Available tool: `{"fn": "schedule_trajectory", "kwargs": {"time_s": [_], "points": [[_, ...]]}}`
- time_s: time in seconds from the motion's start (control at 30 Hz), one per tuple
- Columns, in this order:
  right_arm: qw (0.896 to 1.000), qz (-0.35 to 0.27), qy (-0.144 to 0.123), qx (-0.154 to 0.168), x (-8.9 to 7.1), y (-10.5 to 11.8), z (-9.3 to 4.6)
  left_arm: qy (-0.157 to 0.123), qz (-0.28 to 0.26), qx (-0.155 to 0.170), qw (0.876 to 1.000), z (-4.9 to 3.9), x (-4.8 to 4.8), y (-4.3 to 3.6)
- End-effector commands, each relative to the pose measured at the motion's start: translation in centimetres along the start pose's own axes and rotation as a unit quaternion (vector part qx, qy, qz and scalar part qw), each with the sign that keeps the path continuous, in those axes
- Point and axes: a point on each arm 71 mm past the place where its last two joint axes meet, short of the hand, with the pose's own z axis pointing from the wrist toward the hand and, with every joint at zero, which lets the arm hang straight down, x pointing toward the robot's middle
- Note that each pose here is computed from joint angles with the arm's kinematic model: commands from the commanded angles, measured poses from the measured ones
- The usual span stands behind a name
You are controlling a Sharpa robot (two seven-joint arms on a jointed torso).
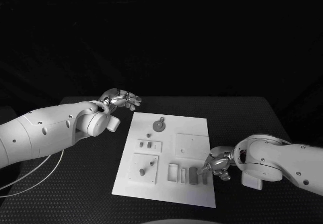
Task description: Assemble the parts on the task board
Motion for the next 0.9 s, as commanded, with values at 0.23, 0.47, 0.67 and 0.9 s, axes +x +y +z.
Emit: {"fn": "schedule_trajectory", "kwargs": {"time_s": [0.23,0.47,0.67,0.9], "points": [[1.0,-0.001,-0.003,0.016,0.8,-0.1,1.2,0.007,-0.004,0.003,1.0,-0.03,0.23,-0.13],[1.0,0.003,-0.014,0.01,1.0,0.4,2.2,0.009,-0.004,0.001,1.0,-0.05,0.22,-0.09],[1.0,0.001,-0.008,0.013,1.5,0.6,2.9,0.01,-0.004,0.001,1.0,-0.04,0.26,-0.1],[1.0,-0.003,-0.006,0.017,2.1,0.8,4.0,0.011,-0.004,0.001,1.0,-0.01,0.35,-0.13]]}}
